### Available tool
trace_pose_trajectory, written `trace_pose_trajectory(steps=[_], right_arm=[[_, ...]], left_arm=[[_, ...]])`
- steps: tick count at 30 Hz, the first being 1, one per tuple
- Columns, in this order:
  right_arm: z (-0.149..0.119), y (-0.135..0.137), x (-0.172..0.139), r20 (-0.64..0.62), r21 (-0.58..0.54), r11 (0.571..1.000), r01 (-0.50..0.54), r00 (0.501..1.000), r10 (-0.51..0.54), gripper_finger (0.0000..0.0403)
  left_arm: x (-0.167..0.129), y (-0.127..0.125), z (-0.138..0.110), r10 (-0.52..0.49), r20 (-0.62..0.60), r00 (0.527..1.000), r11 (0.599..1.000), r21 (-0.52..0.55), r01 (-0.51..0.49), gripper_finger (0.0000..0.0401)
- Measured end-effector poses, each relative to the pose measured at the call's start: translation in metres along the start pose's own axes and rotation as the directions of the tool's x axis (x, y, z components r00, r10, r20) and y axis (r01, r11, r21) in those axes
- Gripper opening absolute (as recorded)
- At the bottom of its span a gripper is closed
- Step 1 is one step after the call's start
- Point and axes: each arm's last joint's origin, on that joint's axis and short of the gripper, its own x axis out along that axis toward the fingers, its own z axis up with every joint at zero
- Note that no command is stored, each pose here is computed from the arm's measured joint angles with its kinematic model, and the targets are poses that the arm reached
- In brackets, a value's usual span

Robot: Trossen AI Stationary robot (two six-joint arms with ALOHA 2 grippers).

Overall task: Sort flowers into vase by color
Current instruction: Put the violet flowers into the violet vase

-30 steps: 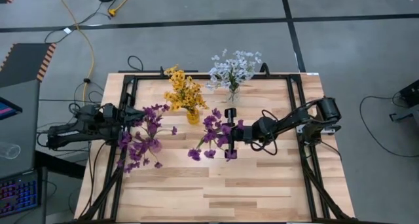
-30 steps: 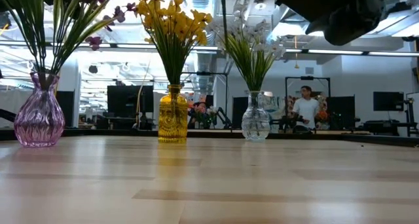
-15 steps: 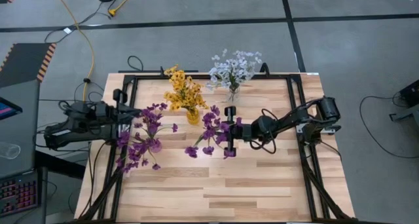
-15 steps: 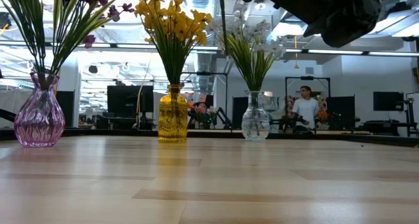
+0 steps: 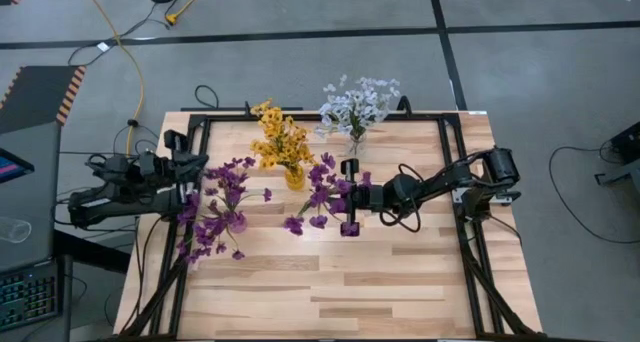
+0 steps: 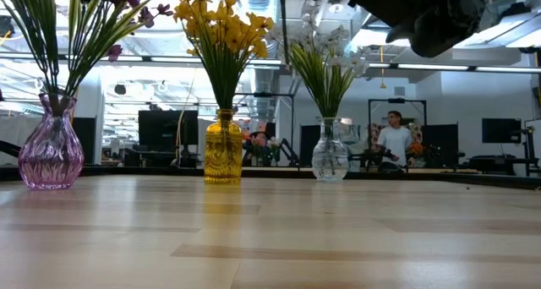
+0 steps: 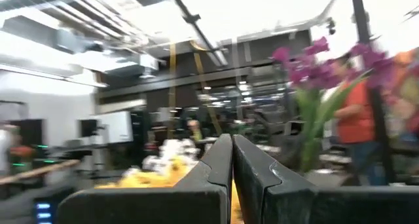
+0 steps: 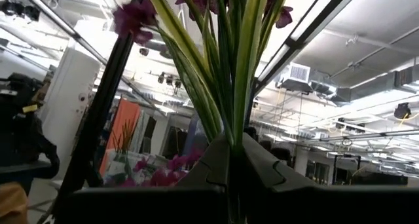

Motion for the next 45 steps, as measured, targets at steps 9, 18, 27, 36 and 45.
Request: trace_pose_trajectory(steps=[9,18,27,36,45], right_arm=[[0.002,0.002,0.003,0.028,0.000,0.997,-0.076,0.997,0.076,0.0042],[0.000,0.003,0.003,0.011,0.003,0.997,-0.081,0.997,0.081,0.0042],[-0.002,0.003,0.003,-0.009,0.005,0.996,-0.086,0.996,0.086,0.0042],[-0.002,0.003,0.003,-0.010,0.000,0.996,-0.086,0.996,0.086,0.0042],[-0.002,0.003,0.003,-0.014,-0.002,0.996,-0.088,0.996,0.087,0.0042]], left_arm=[[-0.001,0.006,-0.007,0.222,-0.094,0.970,0.966,0.159,-0.206,0.0000],[-0.004,0.008,-0.018,0.349,-0.215,0.912,0.912,0.301,-0.278,0.0000],[-0.007,0.007,-0.031,0.333,-0.337,0.881,0.929,0.275,-0.246,0.0000],[-0.007,0.002,-0.061,0.325,-0.414,0.850,0.940,0.241,-0.242,0.0000],[-0.006,-0.002,-0.086,0.310,-0.441,0.842,0.950,0.184,-0.253,0.0000]])
